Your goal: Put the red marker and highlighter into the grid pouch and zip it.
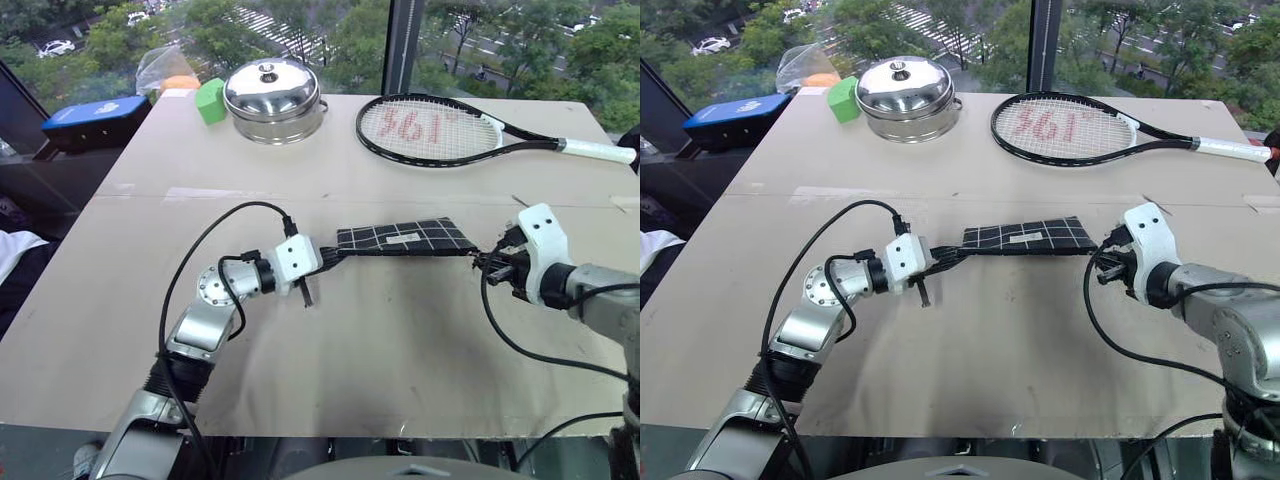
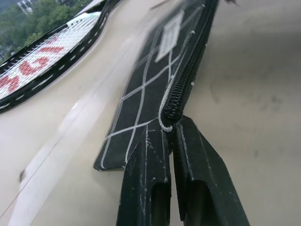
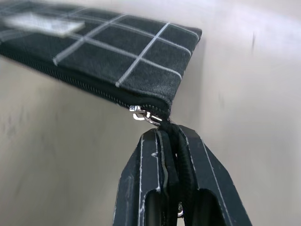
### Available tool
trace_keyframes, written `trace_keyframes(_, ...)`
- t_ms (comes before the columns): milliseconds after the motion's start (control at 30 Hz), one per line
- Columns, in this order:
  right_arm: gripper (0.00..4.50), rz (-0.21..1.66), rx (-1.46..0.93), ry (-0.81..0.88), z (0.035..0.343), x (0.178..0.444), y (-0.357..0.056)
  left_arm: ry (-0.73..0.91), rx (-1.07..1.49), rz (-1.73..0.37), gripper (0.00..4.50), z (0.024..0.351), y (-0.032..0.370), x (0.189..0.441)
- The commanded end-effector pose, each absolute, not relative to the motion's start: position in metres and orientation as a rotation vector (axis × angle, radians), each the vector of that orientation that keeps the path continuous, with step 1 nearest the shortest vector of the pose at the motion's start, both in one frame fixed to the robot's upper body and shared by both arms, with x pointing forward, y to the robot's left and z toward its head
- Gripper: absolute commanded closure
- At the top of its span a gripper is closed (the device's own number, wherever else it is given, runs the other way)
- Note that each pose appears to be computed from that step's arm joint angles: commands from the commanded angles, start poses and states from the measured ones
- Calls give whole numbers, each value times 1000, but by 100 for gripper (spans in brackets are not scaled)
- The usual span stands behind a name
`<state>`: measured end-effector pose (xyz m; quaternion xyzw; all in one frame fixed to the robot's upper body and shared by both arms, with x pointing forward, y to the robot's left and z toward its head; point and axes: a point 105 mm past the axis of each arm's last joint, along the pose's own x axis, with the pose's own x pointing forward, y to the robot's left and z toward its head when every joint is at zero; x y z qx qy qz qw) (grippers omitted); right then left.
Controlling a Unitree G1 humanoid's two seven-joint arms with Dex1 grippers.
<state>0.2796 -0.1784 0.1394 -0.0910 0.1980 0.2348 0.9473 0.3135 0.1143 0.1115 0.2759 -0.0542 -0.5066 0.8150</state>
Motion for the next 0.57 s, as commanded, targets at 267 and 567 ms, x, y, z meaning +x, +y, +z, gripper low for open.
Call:
trace_keyframes(267, 30, 623, -308, 188, 145, 205, -221, 175, 178, -1096, 2, 117, 182, 259)
trace_keyframes(567, 11, 549, -319, 173, 146, 169, -256, 278, 110, -1069, 0, 121, 199, 229)
